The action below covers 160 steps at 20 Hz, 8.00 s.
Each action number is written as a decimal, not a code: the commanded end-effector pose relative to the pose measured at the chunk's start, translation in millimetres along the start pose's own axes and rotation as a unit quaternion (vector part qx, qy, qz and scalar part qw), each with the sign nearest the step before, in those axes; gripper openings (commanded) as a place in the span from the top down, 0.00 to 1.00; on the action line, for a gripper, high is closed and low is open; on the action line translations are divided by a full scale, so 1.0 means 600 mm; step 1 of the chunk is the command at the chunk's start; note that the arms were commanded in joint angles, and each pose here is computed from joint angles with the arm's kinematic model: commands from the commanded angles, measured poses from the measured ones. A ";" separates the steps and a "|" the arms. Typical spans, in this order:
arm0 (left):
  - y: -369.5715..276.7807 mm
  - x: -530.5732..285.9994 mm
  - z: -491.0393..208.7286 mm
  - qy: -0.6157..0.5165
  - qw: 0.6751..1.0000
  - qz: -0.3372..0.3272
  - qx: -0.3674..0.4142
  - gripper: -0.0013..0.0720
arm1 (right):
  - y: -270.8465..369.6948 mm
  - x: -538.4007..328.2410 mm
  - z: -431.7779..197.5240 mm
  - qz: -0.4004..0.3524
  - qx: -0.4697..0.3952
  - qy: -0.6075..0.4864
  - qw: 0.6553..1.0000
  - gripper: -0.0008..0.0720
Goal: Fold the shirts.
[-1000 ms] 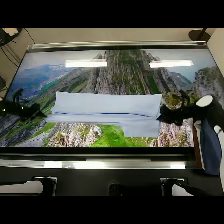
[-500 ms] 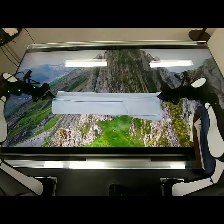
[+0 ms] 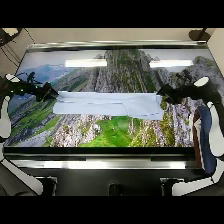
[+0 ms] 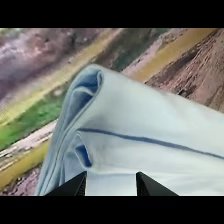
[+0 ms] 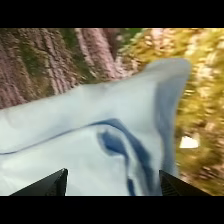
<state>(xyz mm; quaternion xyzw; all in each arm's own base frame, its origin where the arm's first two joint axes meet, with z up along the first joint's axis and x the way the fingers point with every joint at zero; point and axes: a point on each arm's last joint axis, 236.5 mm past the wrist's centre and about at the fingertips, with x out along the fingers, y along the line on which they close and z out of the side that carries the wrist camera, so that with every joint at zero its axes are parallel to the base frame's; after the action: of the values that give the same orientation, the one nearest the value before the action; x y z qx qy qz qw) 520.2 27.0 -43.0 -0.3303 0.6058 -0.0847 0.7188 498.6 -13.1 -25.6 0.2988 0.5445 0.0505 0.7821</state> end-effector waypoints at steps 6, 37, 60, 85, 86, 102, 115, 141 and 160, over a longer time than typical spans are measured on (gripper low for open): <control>-0.098 -0.125 -0.031 -0.025 0.996 -0.014 0.079 0.21 | -0.075 0.014 -0.098 0.051 0.084 0.155 0.983 0.01; -0.550 0.362 -0.580 0.250 0.927 -0.188 0.206 0.92 | 0.286 -0.422 -0.299 0.012 -0.128 -0.033 0.991 0.93; -0.444 -0.376 -0.113 -0.299 0.913 -0.109 0.255 0.93 | 0.486 0.107 -0.297 0.188 -0.068 0.120 0.972 0.77; -0.435 -0.316 -0.143 -0.247 0.925 -0.100 0.272 0.93 | 0.103 0.106 -0.371 0.012 0.091 0.082 0.992 0.92; -0.435 -0.316 -0.143 -0.247 0.925 -0.100 0.272 0.93 | 0.112 0.092 -0.346 0.022 0.082 0.063 0.994 0.93; -0.434 -0.315 -0.143 -0.250 0.915 -0.092 0.303 0.93 | -0.096 -0.643 -0.024 -0.092 0.156 -0.268 0.946 0.93; -0.434 -0.314 -0.142 -0.250 0.913 -0.090 0.310 0.92 | -0.299 -0.697 -0.265 -0.245 0.378 -0.149 0.880 0.93; -0.143 -0.191 -0.212 -0.044 0.919 0.315 0.235 0.04 | 0.153 -0.355 -0.068 -0.060 -0.107 -0.151 0.981 0.23; -0.085 -0.090 -0.308 -0.045 0.950 0.245 0.189 0.05 | 0.191 -0.124 -0.222 -0.075 -0.120 0.079 0.987 0.21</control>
<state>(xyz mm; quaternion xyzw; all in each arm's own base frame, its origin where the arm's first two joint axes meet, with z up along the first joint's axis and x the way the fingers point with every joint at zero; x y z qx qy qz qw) 349.9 -52.8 22.2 -0.0318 0.6076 -0.0042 0.7936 379.7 104.4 65.5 0.1564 0.6144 0.0792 0.7692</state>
